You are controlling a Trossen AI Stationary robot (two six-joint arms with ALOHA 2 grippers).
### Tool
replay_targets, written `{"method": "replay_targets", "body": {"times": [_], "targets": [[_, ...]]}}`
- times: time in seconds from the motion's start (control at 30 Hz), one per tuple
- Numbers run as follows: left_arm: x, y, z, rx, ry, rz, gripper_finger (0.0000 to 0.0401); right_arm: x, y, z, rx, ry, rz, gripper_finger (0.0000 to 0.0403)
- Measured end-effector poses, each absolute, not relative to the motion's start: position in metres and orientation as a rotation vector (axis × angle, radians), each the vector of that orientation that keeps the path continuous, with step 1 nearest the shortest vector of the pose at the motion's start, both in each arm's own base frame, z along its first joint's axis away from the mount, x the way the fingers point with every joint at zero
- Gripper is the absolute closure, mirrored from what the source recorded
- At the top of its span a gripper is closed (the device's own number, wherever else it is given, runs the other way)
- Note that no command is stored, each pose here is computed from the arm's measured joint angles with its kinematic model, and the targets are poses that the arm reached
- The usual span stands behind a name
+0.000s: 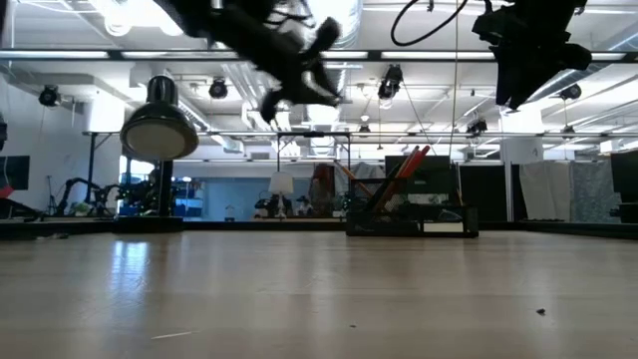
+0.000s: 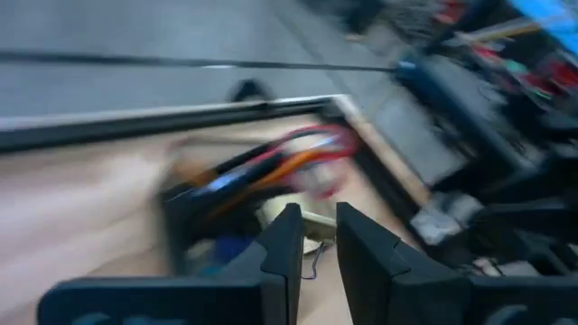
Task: Pick and place office supplies into organizer
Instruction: Put the yellow binder clip into the desk organizer
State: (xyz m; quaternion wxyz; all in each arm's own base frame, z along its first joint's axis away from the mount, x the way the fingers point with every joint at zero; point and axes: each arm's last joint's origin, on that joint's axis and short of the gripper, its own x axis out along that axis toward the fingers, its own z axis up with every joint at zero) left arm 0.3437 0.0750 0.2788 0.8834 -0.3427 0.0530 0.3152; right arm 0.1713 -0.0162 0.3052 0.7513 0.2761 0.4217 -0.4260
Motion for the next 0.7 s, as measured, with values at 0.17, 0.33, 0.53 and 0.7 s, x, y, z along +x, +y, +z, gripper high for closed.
{"method": "replay_targets", "body": {"times": [0.17, 0.33, 0.53, 0.7], "targets": [[0.401, 0.098, 0.287, -0.548, 0.174, 0.618, 0.0359, 0.167, -0.015, 0.303, 0.606, 0.981, -0.935, 0.0280], [0.442, 0.121, 0.273, -0.390, 0.345, 0.672, 0.0359, 0.161, -0.015, 0.302, 0.612, 1.027, -0.971, 0.0280], [0.453, 0.135, 0.257, -0.392, 0.588, 0.778, 0.0359, 0.160, -0.015, 0.302, 0.611, 1.028, -0.974, 0.0280], [0.454, 0.143, 0.259, -0.478, 0.565, 0.825, 0.0359, 0.160, -0.015, 0.302, 0.590, 1.028, -0.971, 0.0280]]}}
